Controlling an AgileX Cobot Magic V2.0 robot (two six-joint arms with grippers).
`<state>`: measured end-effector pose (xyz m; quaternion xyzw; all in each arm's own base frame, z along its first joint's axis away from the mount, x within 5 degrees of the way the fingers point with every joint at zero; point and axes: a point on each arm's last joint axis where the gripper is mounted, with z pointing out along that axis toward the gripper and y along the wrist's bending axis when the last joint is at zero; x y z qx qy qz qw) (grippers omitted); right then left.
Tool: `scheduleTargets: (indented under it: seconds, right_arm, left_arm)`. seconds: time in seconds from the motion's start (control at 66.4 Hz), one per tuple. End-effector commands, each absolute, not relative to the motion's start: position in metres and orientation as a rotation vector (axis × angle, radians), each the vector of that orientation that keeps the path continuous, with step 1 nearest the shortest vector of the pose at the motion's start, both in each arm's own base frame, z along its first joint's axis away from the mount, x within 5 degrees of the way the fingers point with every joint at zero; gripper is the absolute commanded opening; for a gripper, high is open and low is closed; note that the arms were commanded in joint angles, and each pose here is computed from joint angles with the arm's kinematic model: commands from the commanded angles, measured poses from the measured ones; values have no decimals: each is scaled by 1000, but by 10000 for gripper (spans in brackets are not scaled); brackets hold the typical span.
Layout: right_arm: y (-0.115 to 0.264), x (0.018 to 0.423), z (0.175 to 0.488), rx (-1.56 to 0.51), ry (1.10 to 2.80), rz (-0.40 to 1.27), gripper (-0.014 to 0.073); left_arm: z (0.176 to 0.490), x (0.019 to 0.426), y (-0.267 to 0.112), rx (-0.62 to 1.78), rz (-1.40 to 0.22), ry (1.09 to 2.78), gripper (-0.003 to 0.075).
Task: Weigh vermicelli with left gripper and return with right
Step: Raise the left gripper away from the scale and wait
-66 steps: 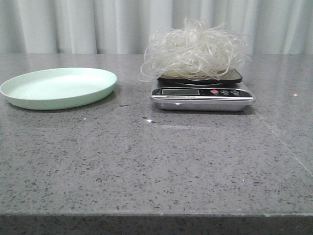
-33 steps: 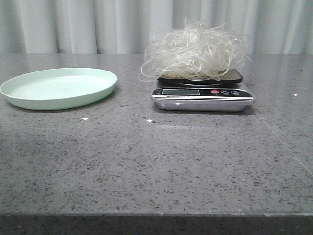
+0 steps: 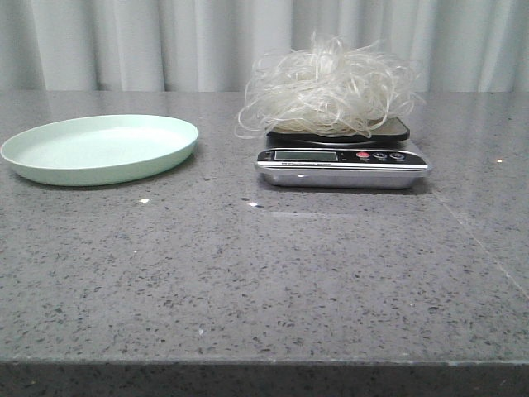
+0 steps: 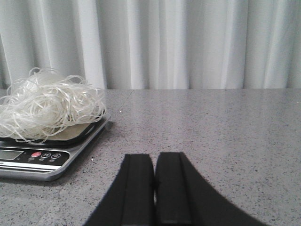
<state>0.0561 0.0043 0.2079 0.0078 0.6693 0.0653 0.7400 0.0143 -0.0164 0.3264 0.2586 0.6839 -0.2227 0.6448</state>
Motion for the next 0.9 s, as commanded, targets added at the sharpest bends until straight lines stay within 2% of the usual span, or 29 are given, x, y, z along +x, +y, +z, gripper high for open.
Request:
scheduleTargets:
  seconds: [0.0,0.136,0.211,0.361,0.557,0.678,0.888]
  right_arm:
    - [4,53,218,24,1368,145,168]
    - [3,49,234,25,1198,148,168]
    - [3,45,251,23,1165,150,168]
    - [4,52,293,6,1327,132,168]
    - [7,90,346,-10,1523,105,168]
    - [8,108,354,-10,1551,105,168]
    - [9,125,344,-8,1633,105,169]
  left_arm:
    - [330,10,-11,523,-525,1425,128]
    - [318,10,-12,535,-520,1454,128]
    - [315,11,-13,541,-517,1471,128]
    - [313,11,-13,547,-515,1484,128]
    - [313,11,-13,546,-520,1485,128]
    - [313,11,-13,546,-520,1485,128]
    - [313,11,-13,546,-520,1485,128]
